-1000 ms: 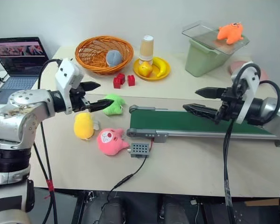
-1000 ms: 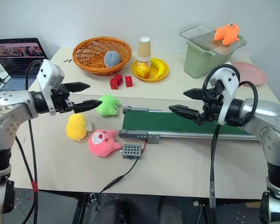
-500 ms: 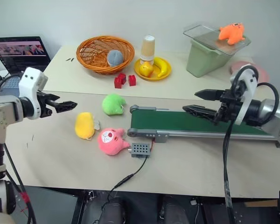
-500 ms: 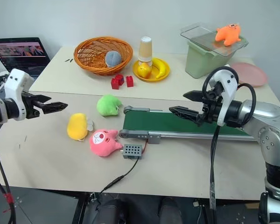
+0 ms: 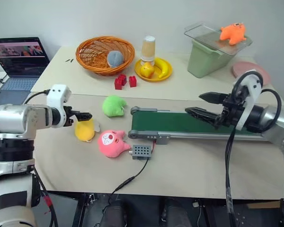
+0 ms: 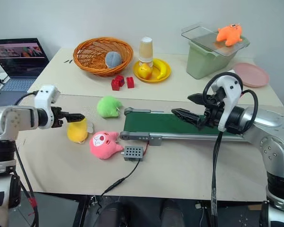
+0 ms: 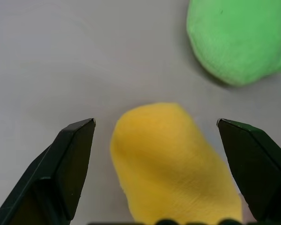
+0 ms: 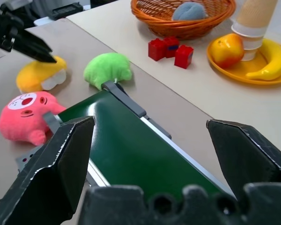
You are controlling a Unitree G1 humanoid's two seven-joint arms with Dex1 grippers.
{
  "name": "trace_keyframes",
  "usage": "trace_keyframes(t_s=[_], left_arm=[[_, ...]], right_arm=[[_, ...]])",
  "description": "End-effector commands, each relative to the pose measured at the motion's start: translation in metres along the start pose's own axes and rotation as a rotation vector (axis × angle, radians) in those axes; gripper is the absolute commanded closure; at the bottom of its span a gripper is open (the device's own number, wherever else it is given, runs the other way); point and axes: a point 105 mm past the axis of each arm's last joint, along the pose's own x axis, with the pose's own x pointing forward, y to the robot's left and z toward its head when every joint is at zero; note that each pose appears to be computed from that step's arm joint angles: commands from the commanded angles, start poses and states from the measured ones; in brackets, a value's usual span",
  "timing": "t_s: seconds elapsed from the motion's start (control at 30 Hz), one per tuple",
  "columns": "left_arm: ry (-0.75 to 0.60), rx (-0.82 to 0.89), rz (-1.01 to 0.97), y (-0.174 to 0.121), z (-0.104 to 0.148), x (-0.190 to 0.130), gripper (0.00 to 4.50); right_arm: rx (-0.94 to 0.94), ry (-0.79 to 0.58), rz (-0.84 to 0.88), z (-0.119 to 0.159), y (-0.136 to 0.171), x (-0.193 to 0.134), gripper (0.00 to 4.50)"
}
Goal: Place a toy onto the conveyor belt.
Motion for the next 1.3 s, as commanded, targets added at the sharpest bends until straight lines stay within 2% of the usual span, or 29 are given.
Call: trace_keyframes(t_s=[0.03, 0.13, 0.2, 0.4, 0.53, 0.67, 0.7, 0.77, 0.8, 0.87, 1.0, 1.1, 1.3], left_arm=[[-0.008, 0.03, 0.036, 0.006, 0.004, 0.002, 0.06], [0.004, -0.007, 0.001, 0.001, -0.001, 0.009, 0.74], [0.005, -0.009, -0.008, -0.002, -0.002, 0.012, 1.53], [-0.059, -0.058, 0.024, 0.002, 0.012, 0.015, 3.48], [-0.129, -0.061, 0.091, 0.014, 0.027, 0.011, 3.48], [-0.254, 0.02, 0.401, 0.07, 0.052, -0.013, 3.48], [-0.296, 0.049, 0.444, 0.078, 0.06, -0.02, 3.48], [-0.505, 0.063, 0.445, 0.077, 0.098, -0.039, 3.48], [-0.603, 0.064, 0.405, 0.069, 0.115, -0.046, 3.48], [-0.692, 0.07, 0.362, 0.061, 0.129, -0.052, 3.48], [-0.908, 0.055, -0.113, -0.026, 0.162, -0.062, 3.48], [-0.942, 0.019, -0.353, -0.067, 0.161, -0.067, 3.48], [-0.917, -0.174, -0.632, -0.118, 0.146, -0.057, 3.48]], right_arm=[[-0.031, -0.044, -0.032, 0.013, 0.002, -0.009, 0.0], [-0.035, -0.038, -0.055, 0.012, 0.001, -0.013, 0.0], [-0.037, -0.038, -0.063, 0.012, 0.001, -0.014, 0.0], [-0.042, -0.03, -0.072, 0.011, 0.001, -0.016, 0.0], [-0.043, -0.024, -0.068, 0.011, 0.001, -0.016, 0.0], [-0.046, -0.022, -0.054, 0.013, 0.001, -0.014, 0.0], [-0.046, -0.022, -0.053, 0.014, 0.0, -0.014, 0.0], [-0.045, -0.019, -0.043, 0.014, 0.001, -0.013, 0.0], [-0.044, -0.018, -0.038, 0.014, 0.002, -0.012, 0.0], [-0.042, -0.017, -0.034, 0.014, 0.002, -0.011, 0.0], [-0.043, -0.015, -0.026, 0.014, 0.001, -0.01, 0.0], [-0.044, -0.035, -0.036, 0.018, -0.002, -0.011, 0.0], [0.025, -0.051, 0.023, 0.014, 0.012, -0.003, 0.0]])
